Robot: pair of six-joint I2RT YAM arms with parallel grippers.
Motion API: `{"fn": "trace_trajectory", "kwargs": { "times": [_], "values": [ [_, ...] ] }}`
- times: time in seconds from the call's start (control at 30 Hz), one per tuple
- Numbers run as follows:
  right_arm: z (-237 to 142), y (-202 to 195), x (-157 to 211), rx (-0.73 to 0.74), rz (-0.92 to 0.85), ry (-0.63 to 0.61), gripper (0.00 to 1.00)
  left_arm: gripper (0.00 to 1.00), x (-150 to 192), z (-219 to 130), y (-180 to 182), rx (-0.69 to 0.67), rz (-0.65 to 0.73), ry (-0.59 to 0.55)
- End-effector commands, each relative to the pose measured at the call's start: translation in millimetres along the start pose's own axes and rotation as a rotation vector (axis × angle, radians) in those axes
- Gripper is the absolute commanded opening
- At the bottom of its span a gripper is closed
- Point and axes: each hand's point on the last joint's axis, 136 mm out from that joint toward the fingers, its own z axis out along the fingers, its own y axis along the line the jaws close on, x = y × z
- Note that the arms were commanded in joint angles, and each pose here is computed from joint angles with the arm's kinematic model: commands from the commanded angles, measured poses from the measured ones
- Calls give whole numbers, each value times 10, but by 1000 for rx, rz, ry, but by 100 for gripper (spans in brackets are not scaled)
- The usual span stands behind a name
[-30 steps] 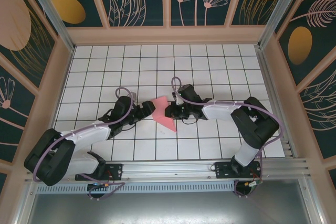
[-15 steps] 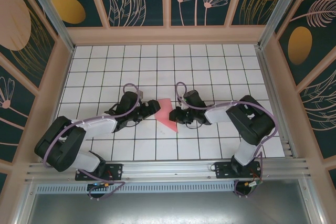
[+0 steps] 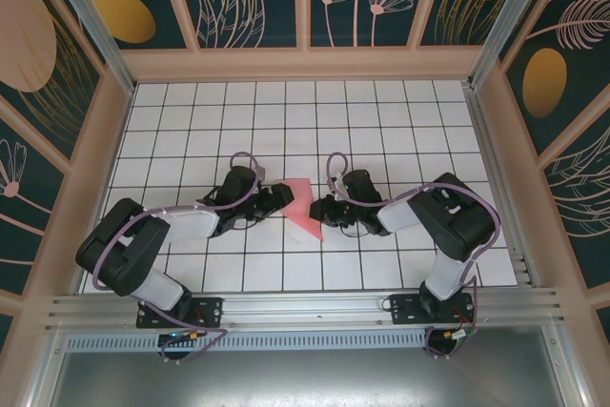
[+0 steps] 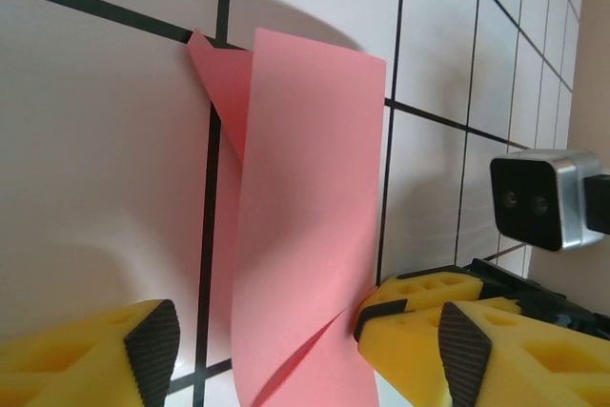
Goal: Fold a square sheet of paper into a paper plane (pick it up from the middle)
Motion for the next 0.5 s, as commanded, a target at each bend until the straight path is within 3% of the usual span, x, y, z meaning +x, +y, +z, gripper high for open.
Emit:
{"fn": "trace_trajectory", "kwargs": {
  "times": [0.0,0.13,0.23,0.47],
  "values": [
    [32,-315,225,73,76,62,19,73,-92,51,-138,49,-5,-10],
    [35,-319,211,72,78,61,19,72,-112,100,-132,48,-20,-11],
    [42,-341,212,77,84,62,19,65,-123,138,-202,83,-20,0],
    [39,-327,196,66,90,60,20,33,-139,189,-289,115,-17,15]
  ]
}}
